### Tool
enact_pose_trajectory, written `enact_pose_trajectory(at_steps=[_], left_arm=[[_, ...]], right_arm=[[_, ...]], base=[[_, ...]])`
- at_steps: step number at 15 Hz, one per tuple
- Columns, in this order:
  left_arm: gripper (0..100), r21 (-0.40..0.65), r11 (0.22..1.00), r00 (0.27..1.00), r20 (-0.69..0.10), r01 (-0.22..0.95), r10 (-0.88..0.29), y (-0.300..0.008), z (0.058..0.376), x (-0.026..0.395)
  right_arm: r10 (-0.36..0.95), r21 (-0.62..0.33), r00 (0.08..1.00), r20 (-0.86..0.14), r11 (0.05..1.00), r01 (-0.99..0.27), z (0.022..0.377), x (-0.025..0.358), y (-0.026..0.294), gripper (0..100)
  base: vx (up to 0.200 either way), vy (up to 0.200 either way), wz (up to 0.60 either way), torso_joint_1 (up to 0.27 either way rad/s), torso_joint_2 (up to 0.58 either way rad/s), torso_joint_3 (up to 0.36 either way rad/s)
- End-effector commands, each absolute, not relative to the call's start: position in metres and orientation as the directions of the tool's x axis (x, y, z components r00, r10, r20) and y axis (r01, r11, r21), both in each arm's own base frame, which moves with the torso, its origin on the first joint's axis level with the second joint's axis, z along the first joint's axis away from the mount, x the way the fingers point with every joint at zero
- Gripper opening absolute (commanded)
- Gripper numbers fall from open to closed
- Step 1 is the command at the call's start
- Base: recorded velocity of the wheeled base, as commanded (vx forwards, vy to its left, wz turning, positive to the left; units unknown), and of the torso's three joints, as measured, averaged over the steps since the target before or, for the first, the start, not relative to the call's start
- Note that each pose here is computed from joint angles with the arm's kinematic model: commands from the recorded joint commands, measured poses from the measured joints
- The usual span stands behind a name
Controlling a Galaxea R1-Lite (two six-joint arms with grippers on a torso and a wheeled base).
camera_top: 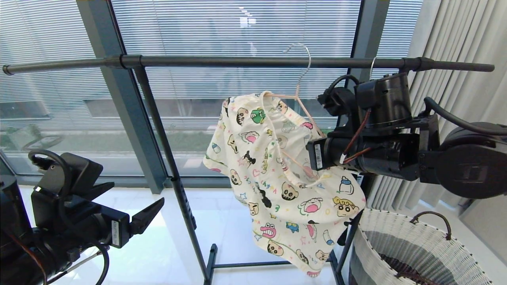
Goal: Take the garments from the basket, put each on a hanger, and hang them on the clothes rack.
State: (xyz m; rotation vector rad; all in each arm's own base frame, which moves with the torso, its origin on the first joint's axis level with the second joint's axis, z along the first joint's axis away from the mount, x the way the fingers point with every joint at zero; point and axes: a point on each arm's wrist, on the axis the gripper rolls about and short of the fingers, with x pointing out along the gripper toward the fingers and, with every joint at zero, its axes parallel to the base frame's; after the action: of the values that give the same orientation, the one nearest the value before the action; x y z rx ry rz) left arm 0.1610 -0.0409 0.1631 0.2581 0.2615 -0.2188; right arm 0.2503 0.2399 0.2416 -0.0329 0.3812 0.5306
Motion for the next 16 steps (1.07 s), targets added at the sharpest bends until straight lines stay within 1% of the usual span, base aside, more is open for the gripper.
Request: enact_pose_trajectory(at_steps=[1, 4, 6, 8, 11, 16], left_arm=[[100, 0.223, 0.942, 0.941, -0.282, 0.251, -0.185, -0.042, 0.163, 0.161], [100, 0.223, 0.935, 0.936, -0.282, 0.277, -0.21, -0.046, 0.163, 0.16], [100, 0.223, 0.929, 0.931, -0.284, 0.296, -0.229, -0.049, 0.163, 0.159], [100, 0.225, 0.925, 0.929, -0.284, 0.305, -0.237, -0.051, 0.163, 0.158], [100, 0.225, 0.924, 0.928, -0.285, 0.308, -0.24, -0.052, 0.162, 0.158], [100, 0.243, 0.905, 0.914, -0.298, 0.35, -0.274, -0.056, 0.157, 0.151]], right_arm=[[0.491, 0.07, 0.798, -0.35, 0.863, -0.5, 0.245, 0.251, 0.241, 0], [0.487, 0.067, 0.808, -0.332, 0.867, -0.494, 0.253, 0.252, 0.241, 0], [0.438, 0.046, 0.83, -0.346, 0.891, -0.451, 0.258, 0.254, 0.239, 0], [0.42, 0.042, 0.839, -0.345, 0.901, -0.433, 0.264, 0.262, 0.236, 0], [0.36, 0.004, 0.845, -0.395, 0.92, -0.391, 0.266, 0.278, 0.233, 0], [0.314, -0.031, 0.845, -0.433, 0.932, -0.362, 0.261, 0.314, 0.25, 0]], base=[[0.2, 0.0, 0.0, 0.007, 0.0, 0.002], [0.0, 0.0, 0.0, 0.0, 0.0, 0.0], [0.0, 0.0, 0.0, 0.0, 0.0, 0.0], [0.0, 0.0, 0.0, 0.0, 0.0, 0.0], [0.0, 0.0, 0.0, 0.0, 0.0, 0.0], [0.0, 0.0, 0.0, 0.0, 0.0, 0.0]])
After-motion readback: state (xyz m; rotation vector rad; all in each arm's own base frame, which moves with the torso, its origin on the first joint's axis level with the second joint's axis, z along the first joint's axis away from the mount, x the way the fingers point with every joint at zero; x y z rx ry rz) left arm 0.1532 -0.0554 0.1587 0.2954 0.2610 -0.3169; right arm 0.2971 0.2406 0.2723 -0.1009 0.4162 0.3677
